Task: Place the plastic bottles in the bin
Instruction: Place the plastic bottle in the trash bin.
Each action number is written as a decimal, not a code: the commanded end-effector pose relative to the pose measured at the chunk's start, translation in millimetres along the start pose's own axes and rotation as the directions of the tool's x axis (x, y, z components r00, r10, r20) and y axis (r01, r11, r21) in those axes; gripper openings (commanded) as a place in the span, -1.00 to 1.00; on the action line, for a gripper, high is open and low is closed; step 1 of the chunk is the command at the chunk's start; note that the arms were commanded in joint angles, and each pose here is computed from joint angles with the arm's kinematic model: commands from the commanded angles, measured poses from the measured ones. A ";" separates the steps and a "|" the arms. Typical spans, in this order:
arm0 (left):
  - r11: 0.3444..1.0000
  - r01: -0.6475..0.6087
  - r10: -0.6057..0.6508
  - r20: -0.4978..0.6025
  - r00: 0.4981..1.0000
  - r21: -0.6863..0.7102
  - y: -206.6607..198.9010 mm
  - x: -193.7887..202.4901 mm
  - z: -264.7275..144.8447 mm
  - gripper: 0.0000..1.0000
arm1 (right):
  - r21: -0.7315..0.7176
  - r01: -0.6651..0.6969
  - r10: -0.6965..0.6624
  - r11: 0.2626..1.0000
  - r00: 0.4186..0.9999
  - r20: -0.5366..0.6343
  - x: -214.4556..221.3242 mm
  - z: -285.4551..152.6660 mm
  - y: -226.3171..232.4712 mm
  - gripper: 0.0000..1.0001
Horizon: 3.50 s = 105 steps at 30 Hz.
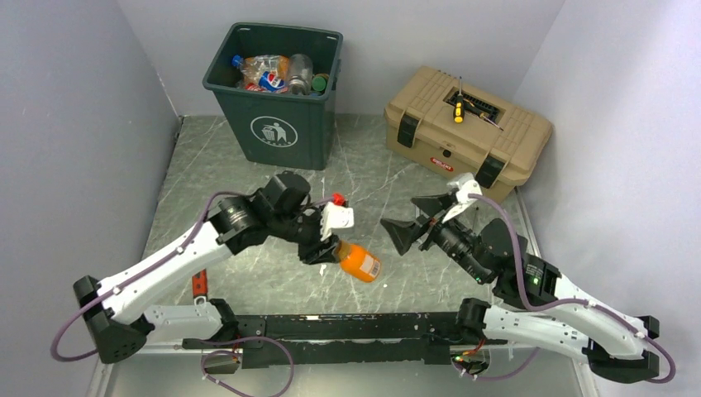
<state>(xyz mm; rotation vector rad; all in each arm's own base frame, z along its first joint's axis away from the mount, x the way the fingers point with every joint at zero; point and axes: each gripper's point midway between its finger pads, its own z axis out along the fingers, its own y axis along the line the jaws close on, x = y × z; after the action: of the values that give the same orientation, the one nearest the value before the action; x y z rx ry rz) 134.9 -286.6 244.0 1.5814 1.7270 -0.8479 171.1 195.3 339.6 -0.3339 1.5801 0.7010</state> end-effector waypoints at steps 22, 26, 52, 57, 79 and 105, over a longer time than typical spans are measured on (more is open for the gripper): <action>0.951 -0.192 0.110 0.316 0.942 0.241 -62.8 -37.1 -34.6 -1.00 | -0.677 -0.131 -0.112 0.724 0.946 -0.303 65.1 -5.4 105.9 0.99; 0.957 -0.181 0.106 0.307 0.946 0.225 -58.5 -34.1 -32.9 -1.00 | -0.725 -0.195 -0.086 0.660 0.940 -0.331 61.1 -17.0 113.2 0.99; 0.985 -0.125 0.080 0.328 0.941 0.117 -35.9 -37.2 -33.3 -1.00 | -0.625 -0.294 -0.159 0.723 0.809 -0.565 121.8 -18.8 103.2 -0.06; 0.994 -0.107 0.095 0.369 0.925 0.012 -20.9 -45.9 -40.5 0.32 | -0.639 -0.211 -0.102 0.739 0.904 -0.416 93.1 -10.0 102.4 -0.45; 0.930 0.276 -0.360 0.761 0.539 0.245 16.8 -156.2 -98.9 0.92 | -0.564 -0.052 0.201 0.824 0.958 0.205 16.1 24.6 92.4 -1.00; 0.960 0.173 -0.279 0.699 0.659 0.220 -11.8 -140.9 -55.0 -0.41 | -0.537 -0.055 0.208 0.842 0.951 0.228 9.4 26.3 96.3 -1.00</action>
<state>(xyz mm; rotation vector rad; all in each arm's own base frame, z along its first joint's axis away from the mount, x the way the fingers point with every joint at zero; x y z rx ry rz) 140.8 -327.4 380.0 0.8874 1.3355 -1.4743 133.6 292.3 322.4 -0.5365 1.2248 1.2336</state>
